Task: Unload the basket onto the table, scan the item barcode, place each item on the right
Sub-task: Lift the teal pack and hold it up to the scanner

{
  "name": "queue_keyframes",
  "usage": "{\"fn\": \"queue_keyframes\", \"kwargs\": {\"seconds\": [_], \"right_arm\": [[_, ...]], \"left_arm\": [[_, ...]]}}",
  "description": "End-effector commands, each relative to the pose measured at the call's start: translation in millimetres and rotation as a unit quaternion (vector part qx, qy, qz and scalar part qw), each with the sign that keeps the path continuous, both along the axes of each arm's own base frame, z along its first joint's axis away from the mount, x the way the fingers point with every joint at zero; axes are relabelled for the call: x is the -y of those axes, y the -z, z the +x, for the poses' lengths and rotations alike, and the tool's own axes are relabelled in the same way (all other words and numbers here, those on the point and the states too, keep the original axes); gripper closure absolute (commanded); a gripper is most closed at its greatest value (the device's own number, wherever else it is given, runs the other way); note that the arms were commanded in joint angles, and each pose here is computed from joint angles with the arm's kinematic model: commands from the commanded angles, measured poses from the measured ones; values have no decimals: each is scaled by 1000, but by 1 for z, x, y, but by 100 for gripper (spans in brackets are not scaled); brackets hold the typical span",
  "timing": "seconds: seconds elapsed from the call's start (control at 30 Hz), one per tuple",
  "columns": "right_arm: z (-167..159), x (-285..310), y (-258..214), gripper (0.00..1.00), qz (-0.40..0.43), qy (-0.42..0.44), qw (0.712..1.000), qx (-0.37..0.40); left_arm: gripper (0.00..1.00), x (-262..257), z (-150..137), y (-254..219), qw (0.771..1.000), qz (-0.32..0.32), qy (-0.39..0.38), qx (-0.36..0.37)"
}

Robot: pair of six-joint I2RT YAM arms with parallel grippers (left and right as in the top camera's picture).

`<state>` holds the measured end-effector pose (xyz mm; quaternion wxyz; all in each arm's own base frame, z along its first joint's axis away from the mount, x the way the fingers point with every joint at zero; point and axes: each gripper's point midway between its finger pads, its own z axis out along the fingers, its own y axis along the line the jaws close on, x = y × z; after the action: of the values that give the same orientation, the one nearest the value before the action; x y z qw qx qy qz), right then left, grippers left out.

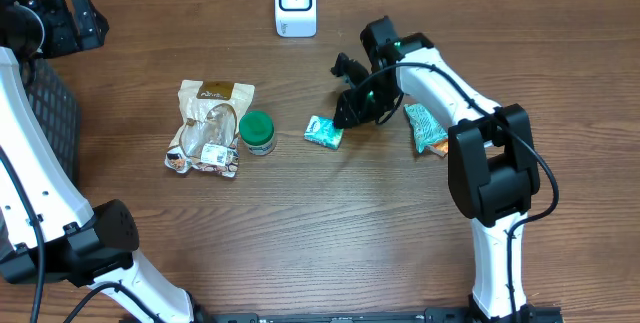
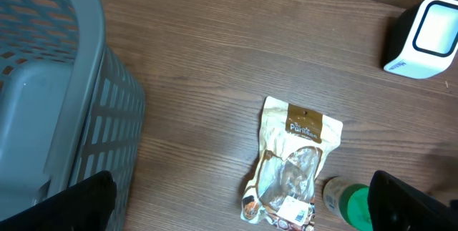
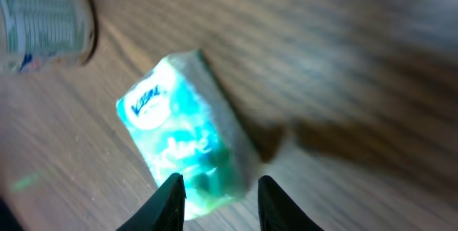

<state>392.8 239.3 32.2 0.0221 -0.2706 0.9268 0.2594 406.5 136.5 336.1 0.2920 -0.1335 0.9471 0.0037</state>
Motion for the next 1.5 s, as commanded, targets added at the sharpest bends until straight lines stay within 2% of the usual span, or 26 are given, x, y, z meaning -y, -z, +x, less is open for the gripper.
{"fn": "queue_keyframes", "kwargs": {"seconds": [0.0,0.23,0.37,0.4,0.43,0.5,0.57,0.67,0.77,0.87,1.0,1.2,1.47], "right_arm": [[-10,-12,-5,69,34,-29,999,5],[-17,-19,10,68,40,-36,999,4],[-22,-18,33,70,3,-27,1000,-4],[-24,-17,35,81,2,-28,1000,-8],[-25,-17,36,96,1,-27,1000,-11],[-27,-17,33,96,0,-12,1000,-26],[-27,-18,13,96,30,11,998,-56],[-22,-17,-54,96,138,37,985,-92],[-12,-7,-100,96,220,58,969,-96],[-4,9,-144,96,316,78,939,-107],[2,26,-175,96,397,97,904,-129],[-1,30,-203,96,448,93,879,-136],[-11,31,-231,96,461,79,876,-116]], "left_arm": [[0,4,-2,-13,1000,10,8,17],[0,4,-2,-13,1000,10,8,17],[0,4,-2,-13,1000,10,8,17],[0,4,-2,-13,1000,10,8,17],[0,4,-2,-13,1000,10,8,17],[0,4,-2,-13,1000,10,8,17],[0,4,-2,-13,1000,10,8,17],[0,4,-2,-13,1000,10,8,17],[0,4,-2,-13,1000,10,8,17],[0,4,-2,-13,1000,10,8,17],[0,4,-2,-13,1000,10,8,17],[0,4,-2,-13,1000,10,8,17],[0,4,-2,-13,1000,10,8,17]]}}
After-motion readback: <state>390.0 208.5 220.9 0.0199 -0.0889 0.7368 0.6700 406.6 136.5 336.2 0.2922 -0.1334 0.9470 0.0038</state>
